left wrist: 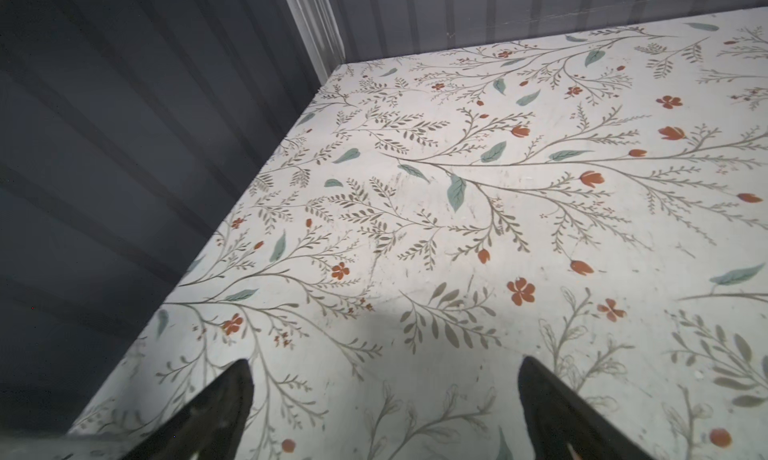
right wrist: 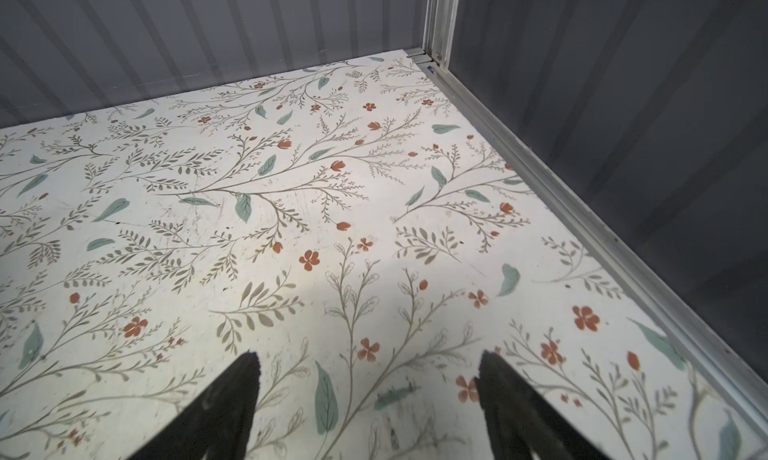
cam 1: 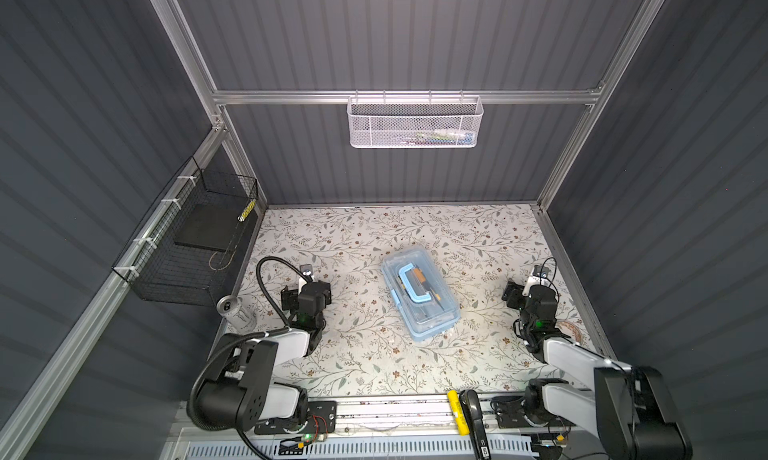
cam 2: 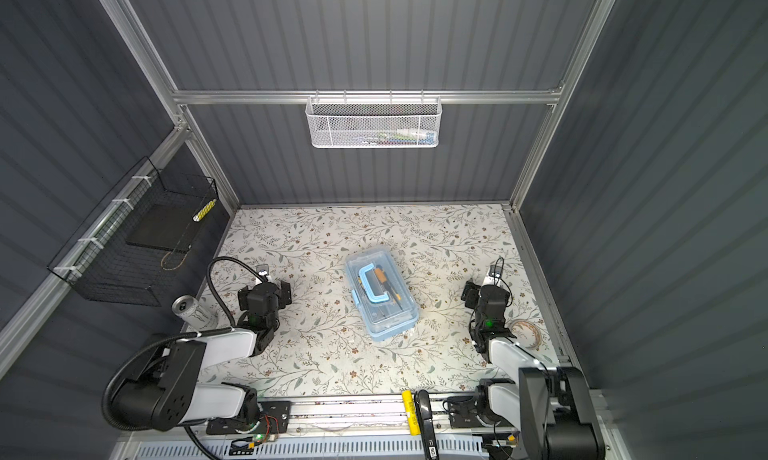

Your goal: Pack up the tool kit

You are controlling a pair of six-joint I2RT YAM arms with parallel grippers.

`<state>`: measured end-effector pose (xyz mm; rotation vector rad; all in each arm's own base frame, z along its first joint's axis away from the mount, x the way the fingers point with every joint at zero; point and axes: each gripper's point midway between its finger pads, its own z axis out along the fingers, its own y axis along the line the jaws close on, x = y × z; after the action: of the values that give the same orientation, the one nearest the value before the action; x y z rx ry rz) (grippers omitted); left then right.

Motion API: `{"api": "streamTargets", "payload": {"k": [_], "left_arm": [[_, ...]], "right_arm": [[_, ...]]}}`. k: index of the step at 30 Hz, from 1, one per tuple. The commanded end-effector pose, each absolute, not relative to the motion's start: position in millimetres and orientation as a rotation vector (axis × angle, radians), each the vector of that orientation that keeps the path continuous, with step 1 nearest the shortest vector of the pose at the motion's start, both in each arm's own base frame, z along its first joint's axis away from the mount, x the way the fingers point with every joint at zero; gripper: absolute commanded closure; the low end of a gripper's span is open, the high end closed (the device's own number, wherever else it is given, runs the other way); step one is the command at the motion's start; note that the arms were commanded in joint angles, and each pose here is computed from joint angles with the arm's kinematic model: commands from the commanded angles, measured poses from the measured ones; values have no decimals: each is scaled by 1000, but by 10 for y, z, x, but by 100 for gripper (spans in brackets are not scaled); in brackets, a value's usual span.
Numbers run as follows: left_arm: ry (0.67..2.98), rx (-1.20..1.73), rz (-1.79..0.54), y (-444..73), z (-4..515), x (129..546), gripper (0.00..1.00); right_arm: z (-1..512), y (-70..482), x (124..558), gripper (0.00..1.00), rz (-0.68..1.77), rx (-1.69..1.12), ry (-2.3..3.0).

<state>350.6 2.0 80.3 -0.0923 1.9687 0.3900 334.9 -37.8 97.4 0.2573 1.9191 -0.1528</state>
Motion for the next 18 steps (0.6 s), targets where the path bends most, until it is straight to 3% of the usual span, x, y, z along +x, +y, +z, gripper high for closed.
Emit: {"api": "streamTargets", "payload": {"k": [1, 3, 6, 18], "left_arm": [[1794, -27, 293, -155, 1086, 3784, 0], [1826, -37, 284, -100, 858, 3911, 0], [1950, -37, 240, -77, 689, 4045, 0], [1942, -87, 246, 38, 693, 4117, 0]], "right_arm": [[1444, -317, 3664, 14, -136, 173, 1732], [1299, -228, 3784, 12, -105, 115, 1770], [1219, -239, 3763, 2, -107, 122, 1778], [1231, -246, 3802, 1, -113, 125, 1772]]}}
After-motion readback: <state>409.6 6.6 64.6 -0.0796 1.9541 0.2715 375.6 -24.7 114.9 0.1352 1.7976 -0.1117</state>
